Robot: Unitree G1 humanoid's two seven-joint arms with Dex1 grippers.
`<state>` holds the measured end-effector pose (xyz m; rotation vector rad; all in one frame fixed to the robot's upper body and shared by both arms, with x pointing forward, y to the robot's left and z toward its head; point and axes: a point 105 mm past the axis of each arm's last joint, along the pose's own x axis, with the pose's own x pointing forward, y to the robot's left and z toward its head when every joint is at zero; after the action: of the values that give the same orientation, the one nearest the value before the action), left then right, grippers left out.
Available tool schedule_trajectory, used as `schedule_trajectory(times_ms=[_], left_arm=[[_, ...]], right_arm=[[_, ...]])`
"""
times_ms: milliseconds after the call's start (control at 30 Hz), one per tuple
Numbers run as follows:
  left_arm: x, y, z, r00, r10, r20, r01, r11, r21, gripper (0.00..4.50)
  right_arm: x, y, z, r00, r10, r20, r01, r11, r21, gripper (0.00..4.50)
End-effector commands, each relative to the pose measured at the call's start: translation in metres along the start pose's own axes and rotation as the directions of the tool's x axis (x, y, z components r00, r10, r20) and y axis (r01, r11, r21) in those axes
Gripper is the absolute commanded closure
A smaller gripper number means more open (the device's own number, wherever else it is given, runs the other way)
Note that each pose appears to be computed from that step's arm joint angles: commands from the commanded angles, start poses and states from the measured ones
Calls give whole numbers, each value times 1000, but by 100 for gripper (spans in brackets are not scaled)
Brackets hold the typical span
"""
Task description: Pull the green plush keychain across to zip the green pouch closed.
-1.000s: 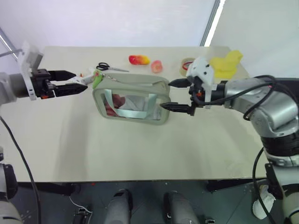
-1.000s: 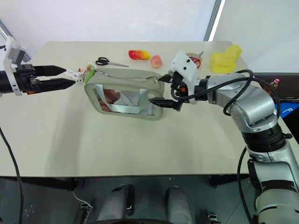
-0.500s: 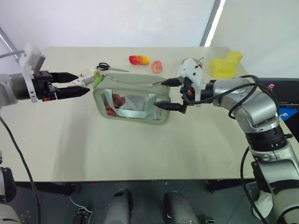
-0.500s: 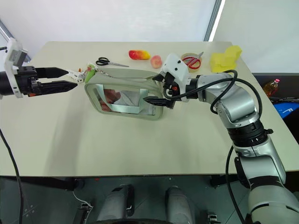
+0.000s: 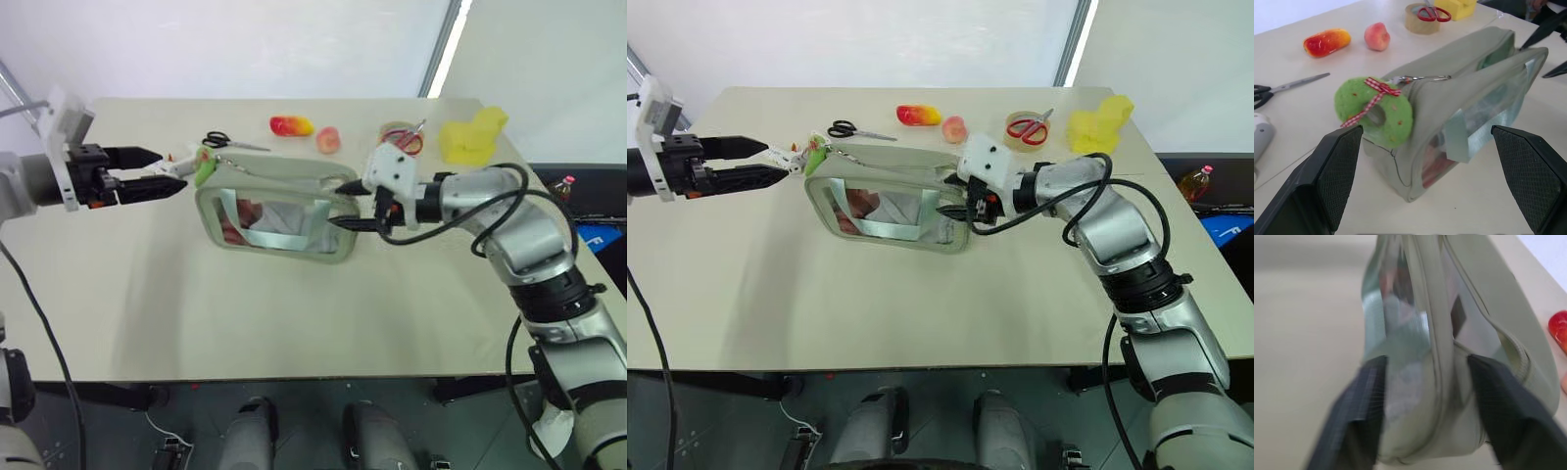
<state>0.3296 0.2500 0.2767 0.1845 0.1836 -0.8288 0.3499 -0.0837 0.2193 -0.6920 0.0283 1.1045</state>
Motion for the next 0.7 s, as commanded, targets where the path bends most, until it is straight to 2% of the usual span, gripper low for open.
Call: schedule_trajectory(times_ms=[33,67,100,267,567,700], left_arm=[[-4,0,13,1000,10,29,-11,999,47,0],[-4,0,13,1000,11,29,-12,999,47,0],[-4,0,13,1000,11,30,-12,999,47,0],[-4,1,13,999,13,30,-14,999,47,0],[4,2,9,1000,-8,25,6,999,46,0],[10,2,7,1000,-8,18,7,999,54,0]], right_arm=[[-11,-10,5,1000,-31,-1,31,996,-88,390],[-15,-12,5,999,-36,-3,36,994,-104,445],[-19,-16,6,999,-44,-7,43,992,-121,448],[-39,-37,2,993,-104,-47,95,980,-174,448],[-29,-14,-1,999,-32,-28,28,991,-128,448],[-28,-7,-11,998,-27,-48,21,993,-119,448]])
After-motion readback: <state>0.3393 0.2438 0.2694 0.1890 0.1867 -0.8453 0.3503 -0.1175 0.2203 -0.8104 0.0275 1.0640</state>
